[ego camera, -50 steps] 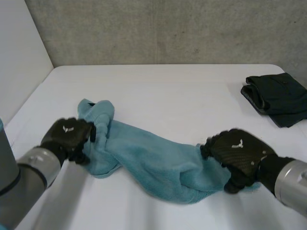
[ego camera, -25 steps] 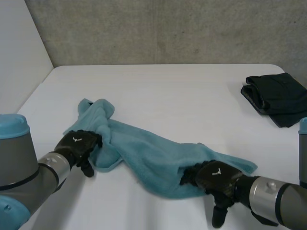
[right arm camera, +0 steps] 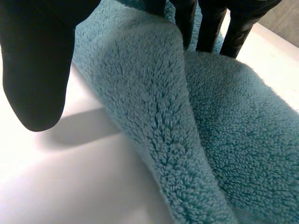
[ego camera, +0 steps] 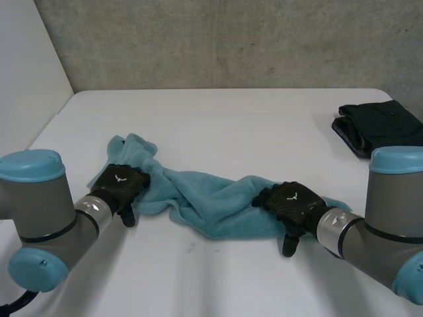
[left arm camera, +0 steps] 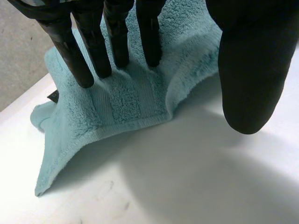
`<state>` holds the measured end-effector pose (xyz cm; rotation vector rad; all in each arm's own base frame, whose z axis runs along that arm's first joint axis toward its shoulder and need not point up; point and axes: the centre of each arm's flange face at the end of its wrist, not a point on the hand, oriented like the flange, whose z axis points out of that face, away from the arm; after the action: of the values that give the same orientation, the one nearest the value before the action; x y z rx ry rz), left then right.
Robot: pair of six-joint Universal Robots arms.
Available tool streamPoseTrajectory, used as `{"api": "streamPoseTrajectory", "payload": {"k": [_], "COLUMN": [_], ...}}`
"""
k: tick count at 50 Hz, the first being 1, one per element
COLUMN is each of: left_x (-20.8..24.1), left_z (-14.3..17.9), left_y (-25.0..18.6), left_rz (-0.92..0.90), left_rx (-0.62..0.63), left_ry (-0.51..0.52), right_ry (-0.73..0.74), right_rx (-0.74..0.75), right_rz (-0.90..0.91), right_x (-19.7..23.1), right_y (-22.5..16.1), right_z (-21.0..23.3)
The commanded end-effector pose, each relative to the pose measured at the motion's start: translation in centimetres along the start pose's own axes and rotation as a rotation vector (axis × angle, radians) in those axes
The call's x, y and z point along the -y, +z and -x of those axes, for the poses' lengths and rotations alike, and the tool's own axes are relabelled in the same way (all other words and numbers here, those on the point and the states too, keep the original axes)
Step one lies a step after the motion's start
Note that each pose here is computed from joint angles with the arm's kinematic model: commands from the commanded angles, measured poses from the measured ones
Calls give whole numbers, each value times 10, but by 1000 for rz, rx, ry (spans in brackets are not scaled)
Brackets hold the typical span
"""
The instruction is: Fold the laundry.
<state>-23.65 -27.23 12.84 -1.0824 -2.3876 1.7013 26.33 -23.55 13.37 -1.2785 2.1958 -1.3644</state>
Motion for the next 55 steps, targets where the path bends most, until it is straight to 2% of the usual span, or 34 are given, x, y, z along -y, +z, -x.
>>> {"api": "streamPoseTrajectory", "payload": {"k": [1, 10, 16, 20, 28, 35, 40, 46, 51, 55], "left_x": [-3, 3, 18, 51, 131, 172, 173, 150, 132, 124], "left_z": [-1, 7, 18, 24, 51, 58, 58, 47, 23, -2], "left_y": [14, 28, 32, 11, -61, -110, -109, -79, -60, -48], "left_rz": [-12, -24, -71, -160, -422, -584, -586, -482, -412, -382], "left_rx": [5, 68, 192, 229, 334, 380, 379, 331, 251, 185], "left_ry": [3, 7, 13, 20, 5, 1, 3, 7, 17, 33], "right_ry": [-20, -42, -57, -74, -107, -104, -62, 26, 217, 270], "right_rx": [-65, -115, -181, -210, -274, -324, -285, -224, -201, -196], "right_rz": [-19, -45, -81, -126, -243, -256, -160, -100, -76, -54], "right_x": [2, 11, 30, 56, 144, 174, 162, 146, 122, 105], "right_y": [13, 26, 21, 3, -69, -94, -78, -54, -12, 17], "right_z": [-10, -20, -34, -42, -64, -86, -93, -102, -127, -134]}}
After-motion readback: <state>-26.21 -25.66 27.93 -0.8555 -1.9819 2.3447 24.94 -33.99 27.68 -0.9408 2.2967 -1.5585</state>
